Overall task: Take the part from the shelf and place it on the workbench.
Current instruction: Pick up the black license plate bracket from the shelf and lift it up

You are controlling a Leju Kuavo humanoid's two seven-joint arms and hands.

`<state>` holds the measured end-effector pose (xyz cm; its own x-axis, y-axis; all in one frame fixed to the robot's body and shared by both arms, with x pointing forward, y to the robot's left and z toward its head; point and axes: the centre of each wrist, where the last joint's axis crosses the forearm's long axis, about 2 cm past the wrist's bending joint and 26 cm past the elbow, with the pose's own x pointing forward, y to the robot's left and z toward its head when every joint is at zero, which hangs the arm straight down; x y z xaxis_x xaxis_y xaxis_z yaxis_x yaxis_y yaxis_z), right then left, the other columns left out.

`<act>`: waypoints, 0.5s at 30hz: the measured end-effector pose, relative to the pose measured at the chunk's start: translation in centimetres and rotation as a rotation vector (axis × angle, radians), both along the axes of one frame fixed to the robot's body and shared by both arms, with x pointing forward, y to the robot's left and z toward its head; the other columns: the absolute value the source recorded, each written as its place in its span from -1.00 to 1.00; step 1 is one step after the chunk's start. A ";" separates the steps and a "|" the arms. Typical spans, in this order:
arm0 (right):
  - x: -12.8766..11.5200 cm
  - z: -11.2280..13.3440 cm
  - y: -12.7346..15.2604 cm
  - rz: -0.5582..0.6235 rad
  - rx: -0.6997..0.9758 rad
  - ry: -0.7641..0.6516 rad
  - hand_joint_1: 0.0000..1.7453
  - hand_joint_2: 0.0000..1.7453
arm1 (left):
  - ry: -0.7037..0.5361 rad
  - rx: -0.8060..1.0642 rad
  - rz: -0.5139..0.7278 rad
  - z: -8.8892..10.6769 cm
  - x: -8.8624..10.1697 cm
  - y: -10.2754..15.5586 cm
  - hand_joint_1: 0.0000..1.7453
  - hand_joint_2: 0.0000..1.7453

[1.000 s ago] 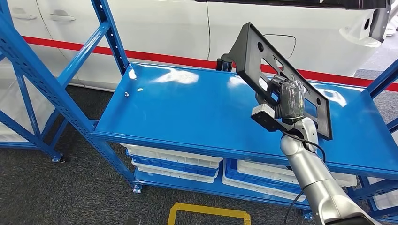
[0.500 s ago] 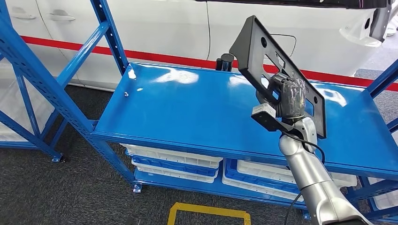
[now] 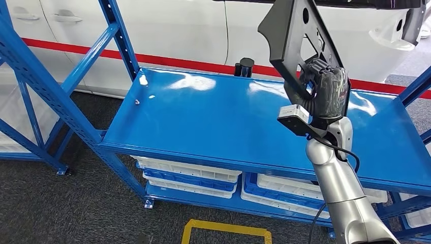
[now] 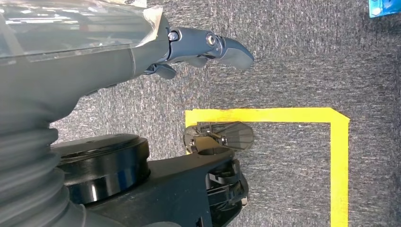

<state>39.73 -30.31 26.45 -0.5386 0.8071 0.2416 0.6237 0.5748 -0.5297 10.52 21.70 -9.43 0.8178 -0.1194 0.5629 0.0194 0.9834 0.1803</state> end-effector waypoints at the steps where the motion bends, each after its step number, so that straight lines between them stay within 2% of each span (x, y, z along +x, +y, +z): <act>1: 0.0 0.1 0.0 0.000 0.001 -0.003 1.00 1.00 | 0.000 0.000 0.000 0.0 0.0 0.0 -1.00 1.00; 15: -0.2 0.4 0.1 -0.005 -0.006 -0.015 1.00 1.00 | -0.009 -0.011 -0.007 0.0 0.0 0.0 -1.00 1.00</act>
<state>39.54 -30.18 26.86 -0.5383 0.8112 0.2286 0.6342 0.5685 -0.5240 10.52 21.67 -9.44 0.8120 -0.1191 0.5714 0.0252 0.9852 0.1695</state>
